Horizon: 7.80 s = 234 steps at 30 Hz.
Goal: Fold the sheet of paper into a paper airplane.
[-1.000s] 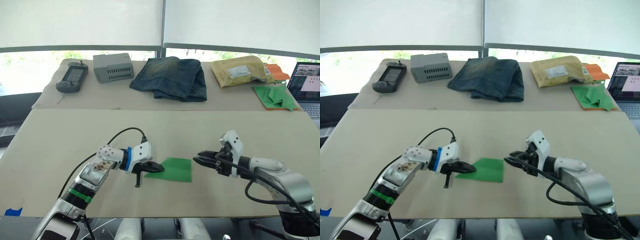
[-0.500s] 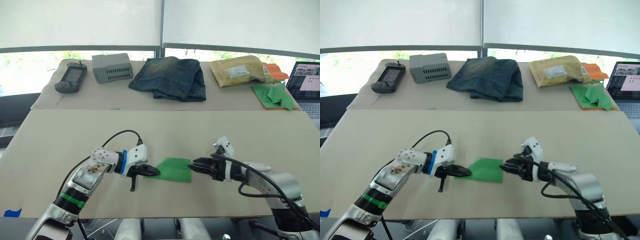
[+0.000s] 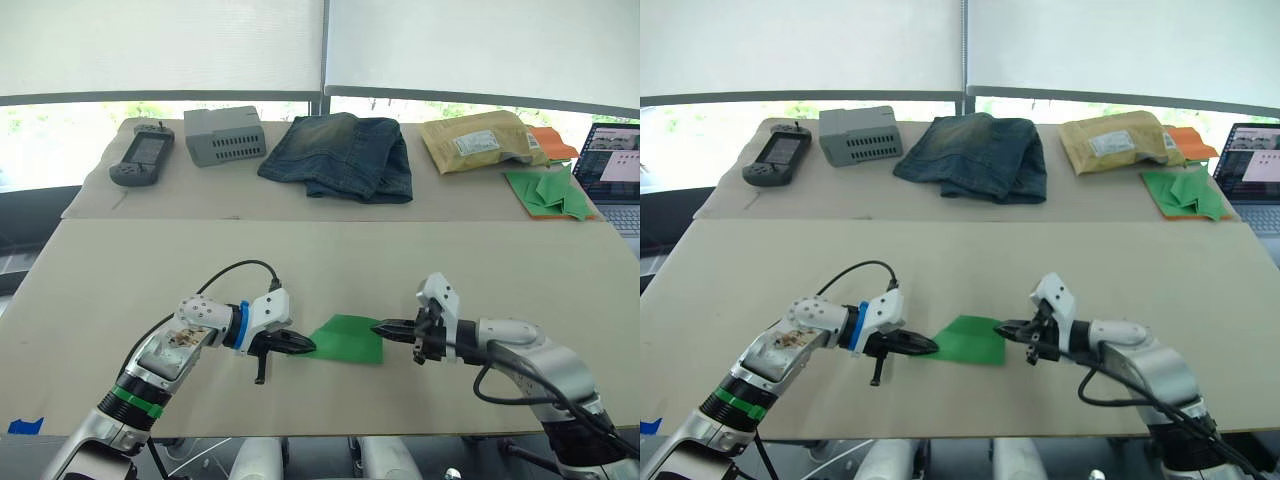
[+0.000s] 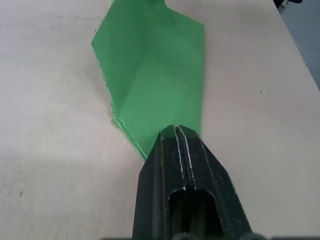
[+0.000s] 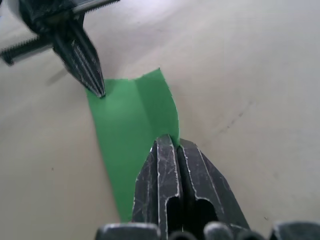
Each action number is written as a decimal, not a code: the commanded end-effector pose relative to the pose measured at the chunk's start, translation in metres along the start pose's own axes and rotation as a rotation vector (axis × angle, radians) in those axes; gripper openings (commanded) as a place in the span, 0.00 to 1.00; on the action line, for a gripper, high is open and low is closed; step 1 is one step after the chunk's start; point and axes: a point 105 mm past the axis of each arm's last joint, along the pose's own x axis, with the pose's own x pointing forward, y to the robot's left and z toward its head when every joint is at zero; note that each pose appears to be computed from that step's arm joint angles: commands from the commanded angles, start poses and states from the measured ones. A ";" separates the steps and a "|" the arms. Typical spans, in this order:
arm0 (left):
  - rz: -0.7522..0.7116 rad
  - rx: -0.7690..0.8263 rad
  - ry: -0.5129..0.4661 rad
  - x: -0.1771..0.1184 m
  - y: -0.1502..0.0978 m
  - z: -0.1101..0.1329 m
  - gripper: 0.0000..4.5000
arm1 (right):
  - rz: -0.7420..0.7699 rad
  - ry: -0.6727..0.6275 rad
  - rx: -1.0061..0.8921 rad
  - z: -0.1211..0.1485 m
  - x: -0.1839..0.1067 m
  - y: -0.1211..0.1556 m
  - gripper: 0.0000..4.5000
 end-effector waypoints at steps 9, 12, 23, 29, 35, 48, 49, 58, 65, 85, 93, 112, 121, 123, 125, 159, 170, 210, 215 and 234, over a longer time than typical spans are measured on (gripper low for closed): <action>-0.036 -0.019 0.052 0.000 0.000 -0.008 0.00 | -0.013 0.019 -0.745 -0.006 -0.007 0.019 0.00; -0.035 -0.019 0.054 -0.001 0.001 -0.009 0.00 | 0.006 0.005 -0.893 -0.013 -0.006 0.026 0.00; -0.024 -0.033 0.054 -0.003 0.002 -0.011 0.00 | 0.028 0.010 -0.875 -0.040 0.002 0.040 0.00; 0.041 -0.087 -0.081 -0.009 0.018 0.015 0.00 | 0.009 0.045 -0.897 -0.048 0.005 0.033 0.00; 0.051 -0.129 -0.234 -0.005 0.028 0.047 0.00 | 0.016 0.057 -0.895 -0.053 0.009 0.036 0.00; -0.034 -0.128 -0.118 0.035 0.016 0.029 0.00 | -0.035 0.047 -0.834 -0.054 0.005 0.037 0.00; -0.039 -0.132 -0.106 0.037 0.016 0.026 0.00 | -0.038 0.050 -0.837 -0.054 0.004 0.036 0.00; -0.042 -0.108 -0.025 0.044 0.015 0.005 0.00 | -0.042 0.068 -0.847 -0.055 -0.001 0.036 0.00; -0.043 -0.110 -0.029 0.043 0.013 0.001 0.00 | -0.030 0.046 -0.827 -0.038 -0.020 0.038 0.35; 0.006 -0.163 -0.092 0.033 0.006 0.006 0.00 | -0.145 -0.069 -0.242 0.004 0.026 0.014 0.01; 0.007 -0.180 -0.125 0.035 0.006 0.011 0.00 | -0.128 -0.020 -0.163 -0.014 0.027 0.018 0.01; -0.005 -0.126 -0.091 0.041 0.009 0.013 0.00 | -0.058 0.013 -0.177 -0.019 0.029 0.023 0.01; -0.009 -0.122 -0.087 0.041 0.010 0.011 0.00 | -0.108 0.080 -0.115 -0.049 0.003 0.027 0.01; -0.013 -0.124 -0.088 0.041 0.010 0.011 0.00 | -0.113 0.085 -0.109 -0.053 -0.001 0.031 0.01; -0.016 -0.125 -0.088 0.042 0.011 0.010 0.00 | -0.119 0.099 -0.100 -0.059 -0.006 0.033 0.01; 0.106 -0.163 -0.069 0.015 0.019 -0.003 0.00 | -0.075 0.060 0.069 -0.048 0.021 0.039 0.01; 0.261 -0.189 -0.064 -0.039 0.032 -0.015 0.00 | -0.048 -0.085 -0.082 -0.003 0.015 0.035 0.01; 0.261 -0.163 -0.148 -0.068 0.009 0.005 0.00 | -0.072 -0.030 -0.341 0.099 -0.005 -0.006 0.14; 0.248 -0.137 -0.102 -0.062 0.011 0.001 0.00 | -0.082 0.104 -0.275 0.081 0.005 0.000 0.50; 0.228 -0.115 -0.077 -0.055 0.013 -0.001 0.00 | -0.049 0.314 -0.195 0.046 0.033 0.010 0.15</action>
